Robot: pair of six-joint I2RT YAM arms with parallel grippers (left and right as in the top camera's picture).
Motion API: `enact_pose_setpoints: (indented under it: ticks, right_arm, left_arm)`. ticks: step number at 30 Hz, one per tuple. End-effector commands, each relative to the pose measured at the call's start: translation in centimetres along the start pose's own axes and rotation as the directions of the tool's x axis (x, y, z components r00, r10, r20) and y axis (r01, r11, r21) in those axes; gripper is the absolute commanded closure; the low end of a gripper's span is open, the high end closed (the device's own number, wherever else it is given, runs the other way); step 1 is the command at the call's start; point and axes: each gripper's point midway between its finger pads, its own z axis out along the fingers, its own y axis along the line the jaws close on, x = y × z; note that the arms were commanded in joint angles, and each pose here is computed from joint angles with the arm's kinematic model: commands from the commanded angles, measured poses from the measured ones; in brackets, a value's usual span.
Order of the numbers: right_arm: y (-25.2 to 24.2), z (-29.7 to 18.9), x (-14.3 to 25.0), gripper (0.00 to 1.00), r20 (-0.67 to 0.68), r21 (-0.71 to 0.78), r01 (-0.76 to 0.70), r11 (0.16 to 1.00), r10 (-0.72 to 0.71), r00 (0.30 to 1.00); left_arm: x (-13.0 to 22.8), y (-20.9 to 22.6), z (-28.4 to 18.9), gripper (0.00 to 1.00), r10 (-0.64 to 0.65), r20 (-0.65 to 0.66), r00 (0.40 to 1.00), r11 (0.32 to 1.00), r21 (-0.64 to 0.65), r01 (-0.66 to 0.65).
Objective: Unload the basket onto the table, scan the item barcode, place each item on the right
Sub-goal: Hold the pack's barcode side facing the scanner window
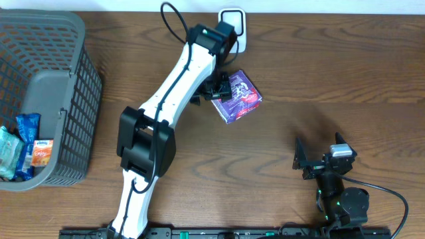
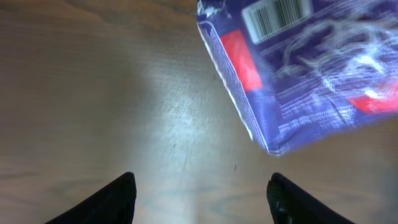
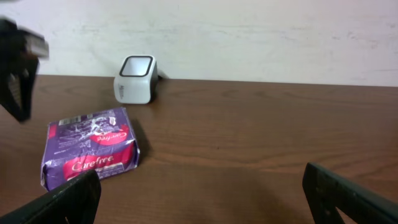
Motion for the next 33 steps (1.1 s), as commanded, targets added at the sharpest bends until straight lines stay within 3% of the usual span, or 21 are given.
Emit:
enact_pose_setpoints:
  ticks: [1,8,15,19,24,26,29,33]
  right_arm:
    - [-0.3,0.0,0.2,0.01,-0.004,0.014,-0.014,1.000,0.015,1.000]
    - [-0.3,0.0,0.2,0.01,-0.004,0.014,-0.014,1.000,0.015,1.000]
    - [-0.3,0.0,0.2,0.01,-0.004,0.014,-0.014,1.000,0.015,1.000]
    - [-0.3,0.0,0.2,0.01,-0.004,0.014,-0.014,1.000,0.015,1.000]
    - [-0.3,0.0,0.2,0.01,-0.004,0.014,-0.014,1.000,0.015,1.000]
    - [-0.3,0.0,0.2,0.01,-0.004,0.014,-0.014,1.000,0.015,1.000]
    - [-0.3,0.0,0.2,0.01,-0.004,0.014,-0.014,1.000,0.015,1.000]
    - [-0.3,0.0,0.2,0.01,-0.004,0.014,-0.014,1.000,0.015,1.000]
  left_arm:
    - [0.1,-0.3,2.2,0.32,-0.098,-0.040,0.994,0.995,0.029,0.099]
    - [-1.9,-3.7,4.3,0.32,-0.077,0.009,0.997,0.976,0.203,0.074]
    - [-1.1,-2.7,7.2,0.32,-0.135,-0.027,0.990,0.975,0.172,0.138]
    - [-1.7,-3.0,8.0,0.33,-0.089,0.005,0.996,0.978,0.191,0.086]
    - [-3.7,-4.4,7.5,0.64,0.073,0.125,0.989,0.966,0.237,-0.101]
    - [-4.1,-4.7,7.4,0.68,0.129,0.156,0.979,0.957,0.238,-0.164]
    - [-4.3,-4.9,7.3,0.85,0.239,0.194,0.951,0.934,0.222,-0.280]
    - [-4.3,-4.8,6.7,0.90,0.399,0.235,0.886,0.877,0.185,-0.444]
